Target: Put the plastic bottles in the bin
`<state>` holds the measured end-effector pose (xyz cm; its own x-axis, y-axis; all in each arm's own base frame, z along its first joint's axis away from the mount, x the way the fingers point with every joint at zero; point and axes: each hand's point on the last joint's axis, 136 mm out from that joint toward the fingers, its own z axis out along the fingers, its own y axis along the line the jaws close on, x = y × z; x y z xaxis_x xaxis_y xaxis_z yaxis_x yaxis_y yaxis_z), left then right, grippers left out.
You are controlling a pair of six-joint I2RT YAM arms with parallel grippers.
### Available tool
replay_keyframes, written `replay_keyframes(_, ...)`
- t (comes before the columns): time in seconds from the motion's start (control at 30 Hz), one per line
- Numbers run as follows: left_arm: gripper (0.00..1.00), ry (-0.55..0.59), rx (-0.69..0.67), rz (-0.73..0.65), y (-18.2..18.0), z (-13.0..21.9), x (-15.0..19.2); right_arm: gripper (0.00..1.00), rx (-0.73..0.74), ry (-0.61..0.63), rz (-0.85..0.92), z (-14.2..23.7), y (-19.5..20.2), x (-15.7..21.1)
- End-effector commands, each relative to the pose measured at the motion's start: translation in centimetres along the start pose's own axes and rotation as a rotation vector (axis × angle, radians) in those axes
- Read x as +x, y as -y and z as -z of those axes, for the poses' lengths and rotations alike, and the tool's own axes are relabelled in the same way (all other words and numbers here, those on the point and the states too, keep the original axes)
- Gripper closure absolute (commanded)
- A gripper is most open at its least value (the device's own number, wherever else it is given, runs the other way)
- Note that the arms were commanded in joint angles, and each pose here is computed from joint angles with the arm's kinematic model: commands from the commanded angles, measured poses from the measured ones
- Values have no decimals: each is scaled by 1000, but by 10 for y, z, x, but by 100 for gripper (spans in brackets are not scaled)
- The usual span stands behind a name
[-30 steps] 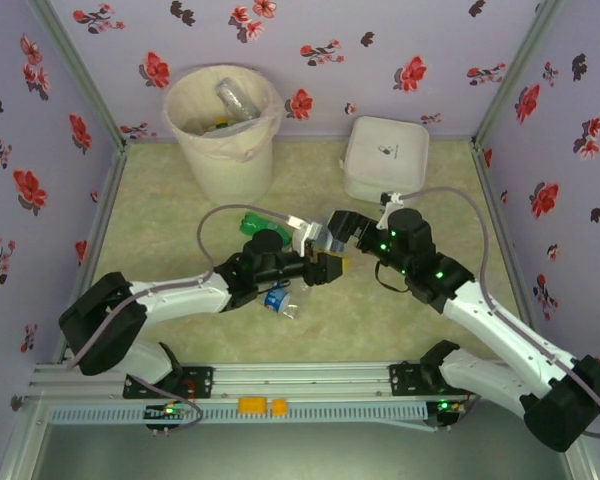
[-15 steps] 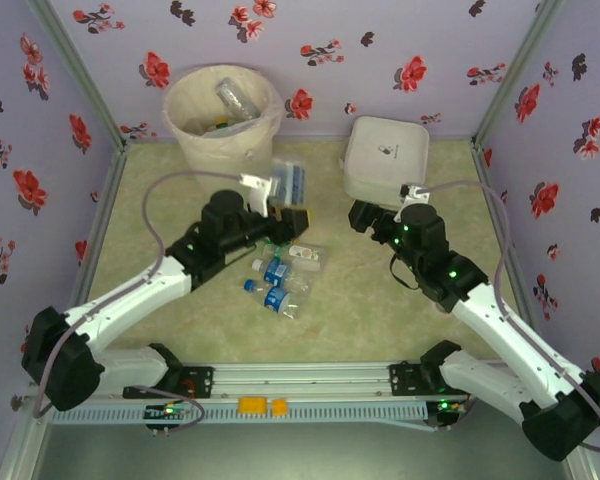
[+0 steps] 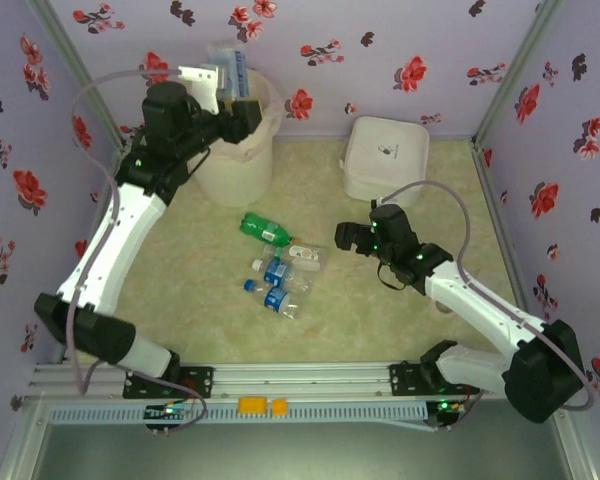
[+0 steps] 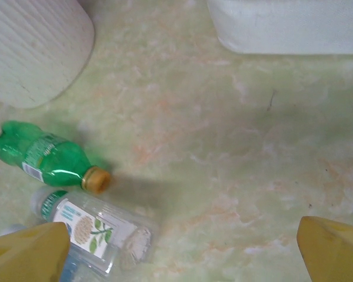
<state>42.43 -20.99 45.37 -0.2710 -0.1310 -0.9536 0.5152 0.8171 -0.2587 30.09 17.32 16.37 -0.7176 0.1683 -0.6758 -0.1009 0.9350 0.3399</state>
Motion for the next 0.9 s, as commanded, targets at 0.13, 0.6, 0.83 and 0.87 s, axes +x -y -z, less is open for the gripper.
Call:
replay_keyframes(0.13,74,-161,-125,97,-82,-37,21,0,-89,-62,52,7,-18,3)
replay_keyframes(0.6,26,-386,-189,247,-138,-87,72,0,-31,-16,72,18,-3,0)
replay_keyframes(0.83,0,-287,-170,217,-119,-63,34,0,-64,-51,92,5,-14,1)
replay_keyframes(0.87,0,-272,-168,214,-116,-59,28,0,-78,-53,103,4,-17,0)
